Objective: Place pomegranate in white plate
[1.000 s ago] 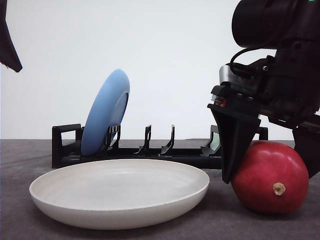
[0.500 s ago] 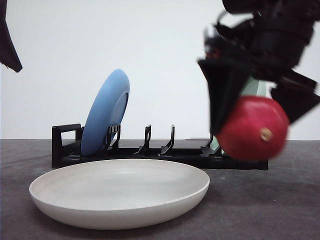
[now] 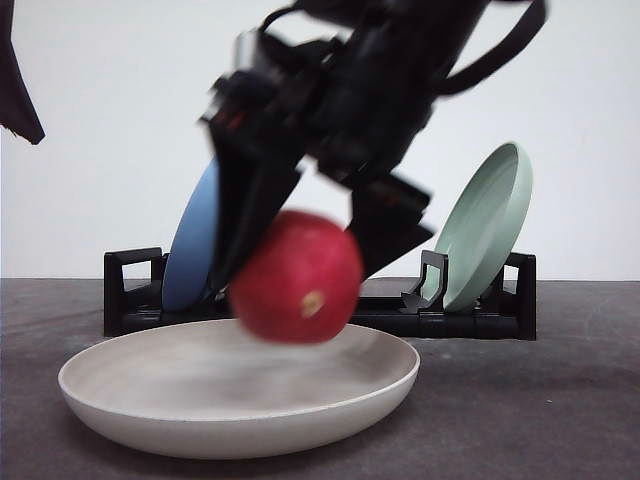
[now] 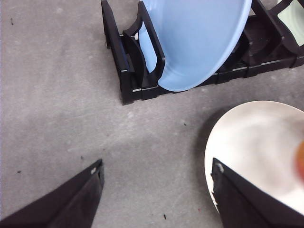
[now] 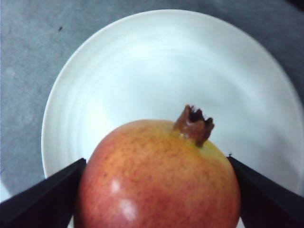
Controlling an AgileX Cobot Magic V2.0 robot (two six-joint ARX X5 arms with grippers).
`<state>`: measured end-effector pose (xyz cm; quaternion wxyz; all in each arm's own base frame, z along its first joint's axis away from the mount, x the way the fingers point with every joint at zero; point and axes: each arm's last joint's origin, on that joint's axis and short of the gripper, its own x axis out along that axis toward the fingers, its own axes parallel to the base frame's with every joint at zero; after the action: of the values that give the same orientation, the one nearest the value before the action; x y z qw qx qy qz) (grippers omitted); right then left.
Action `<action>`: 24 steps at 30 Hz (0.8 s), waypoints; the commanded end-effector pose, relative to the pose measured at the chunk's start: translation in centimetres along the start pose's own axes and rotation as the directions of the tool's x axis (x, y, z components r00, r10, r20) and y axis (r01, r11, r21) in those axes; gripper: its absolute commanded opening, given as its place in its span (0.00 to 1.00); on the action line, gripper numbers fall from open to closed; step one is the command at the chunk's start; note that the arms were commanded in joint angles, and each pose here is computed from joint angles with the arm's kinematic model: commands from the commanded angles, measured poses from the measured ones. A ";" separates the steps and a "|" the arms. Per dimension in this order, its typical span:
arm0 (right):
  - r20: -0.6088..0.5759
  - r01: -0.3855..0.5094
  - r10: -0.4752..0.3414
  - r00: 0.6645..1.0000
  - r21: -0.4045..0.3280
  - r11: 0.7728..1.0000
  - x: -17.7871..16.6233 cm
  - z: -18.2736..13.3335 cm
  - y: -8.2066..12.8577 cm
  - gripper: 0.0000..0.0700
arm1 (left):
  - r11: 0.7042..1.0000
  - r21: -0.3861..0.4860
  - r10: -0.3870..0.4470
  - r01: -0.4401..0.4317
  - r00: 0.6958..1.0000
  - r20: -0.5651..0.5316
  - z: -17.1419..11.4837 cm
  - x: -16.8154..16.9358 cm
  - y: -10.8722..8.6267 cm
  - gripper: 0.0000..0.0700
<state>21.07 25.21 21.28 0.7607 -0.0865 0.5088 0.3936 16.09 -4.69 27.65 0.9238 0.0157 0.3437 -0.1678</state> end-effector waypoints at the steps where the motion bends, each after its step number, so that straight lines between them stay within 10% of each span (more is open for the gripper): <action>1: 0.012 -0.013 0.013 1.000 -0.024 1.000 0.8 0.6 0.5 0.78 | 1.000 0.009 -0.002 0.002 1.000 0.019 0.6 -0.2 -0.1 0.62; 24: 0.007 0.016 -0.015 1.000 -0.039 0.999 2.4 0.5 0.6 0.98 | 1.000 -0.010 -0.002 0.002 1.000 0.019 0.6 -0.2 -0.1 0.62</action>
<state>21.46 26.64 18.70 0.7545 -0.1012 0.5185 0.3895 16.10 -4.69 27.65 0.9237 0.0135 0.3445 -0.1669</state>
